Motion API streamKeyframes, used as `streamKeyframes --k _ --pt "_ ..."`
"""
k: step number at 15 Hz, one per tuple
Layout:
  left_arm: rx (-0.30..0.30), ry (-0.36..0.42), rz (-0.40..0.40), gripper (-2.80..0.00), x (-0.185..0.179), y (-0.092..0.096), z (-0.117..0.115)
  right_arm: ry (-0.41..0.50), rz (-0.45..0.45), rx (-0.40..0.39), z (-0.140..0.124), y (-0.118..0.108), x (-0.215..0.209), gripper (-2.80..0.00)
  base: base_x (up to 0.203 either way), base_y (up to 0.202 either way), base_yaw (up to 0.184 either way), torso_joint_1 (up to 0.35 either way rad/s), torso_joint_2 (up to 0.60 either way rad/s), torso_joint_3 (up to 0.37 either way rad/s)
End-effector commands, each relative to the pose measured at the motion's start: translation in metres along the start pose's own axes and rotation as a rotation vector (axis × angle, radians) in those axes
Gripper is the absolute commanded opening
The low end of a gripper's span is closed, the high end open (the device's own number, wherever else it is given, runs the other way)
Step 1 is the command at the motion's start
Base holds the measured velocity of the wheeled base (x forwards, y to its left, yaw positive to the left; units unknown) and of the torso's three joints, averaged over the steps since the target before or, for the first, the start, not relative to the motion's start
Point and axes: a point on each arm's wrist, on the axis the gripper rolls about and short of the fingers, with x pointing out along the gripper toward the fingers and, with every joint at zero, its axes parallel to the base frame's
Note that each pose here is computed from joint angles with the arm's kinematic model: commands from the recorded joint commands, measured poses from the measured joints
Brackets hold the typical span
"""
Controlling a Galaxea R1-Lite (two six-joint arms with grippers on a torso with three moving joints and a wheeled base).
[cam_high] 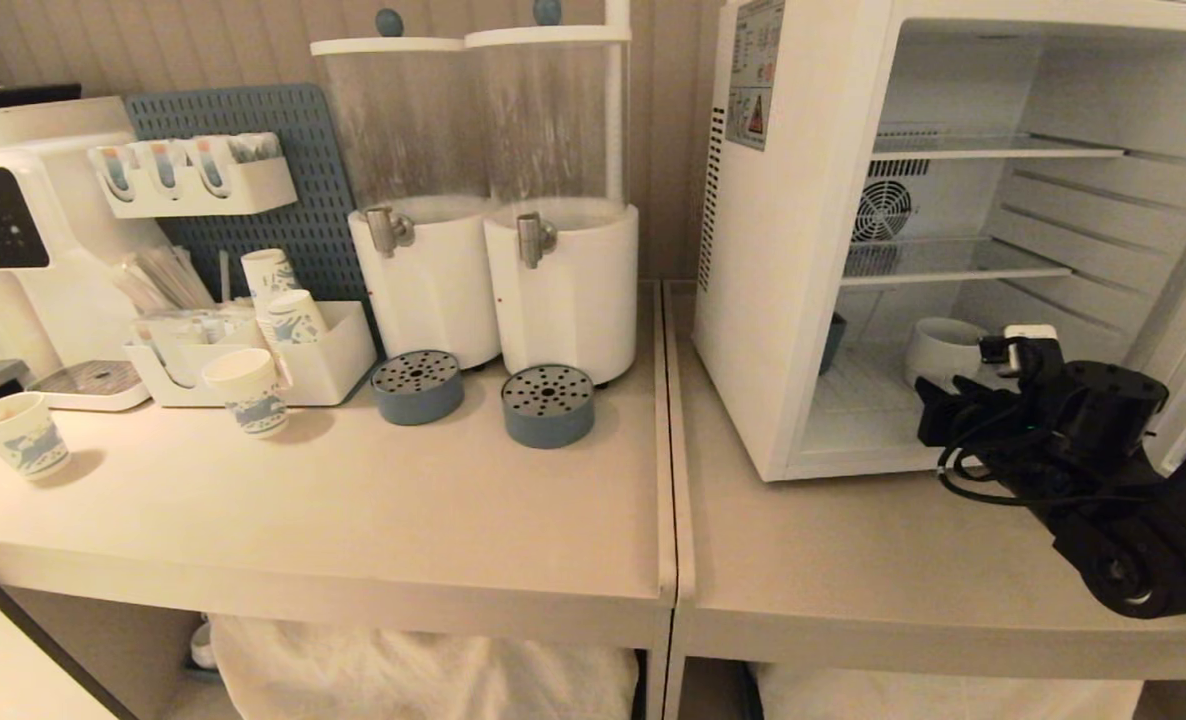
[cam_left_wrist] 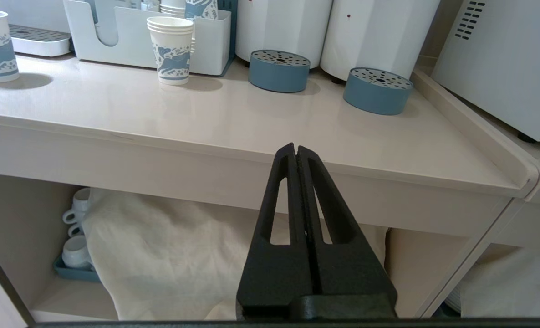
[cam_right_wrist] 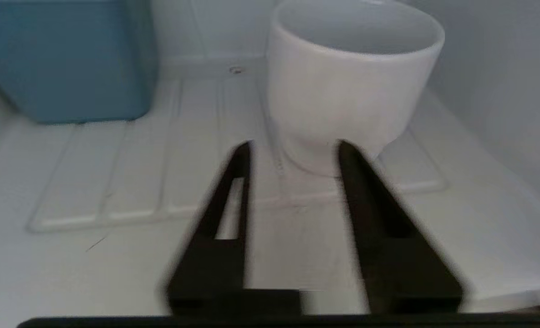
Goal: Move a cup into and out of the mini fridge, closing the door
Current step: Take the ceramic cup out of the freezer
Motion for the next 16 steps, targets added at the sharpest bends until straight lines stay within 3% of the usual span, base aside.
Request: streamKeyframes --k 1,16 --pt "-0.003 0.034 0.005 -2.80 0.001 0.002 -0.011 -0.018 -0.006 0.004 0.006 -0.003 0.001 0.00 0.000 0.000 0.000 0.000 0.00 0.000" --pt "-0.003 0.034 0.005 -2.80 0.001 0.002 -0.011 0.021 0.015 0.013 0.006 -0.002 0.037 0.00 0.000 0.000 0.000 0.000 0.00 0.000"
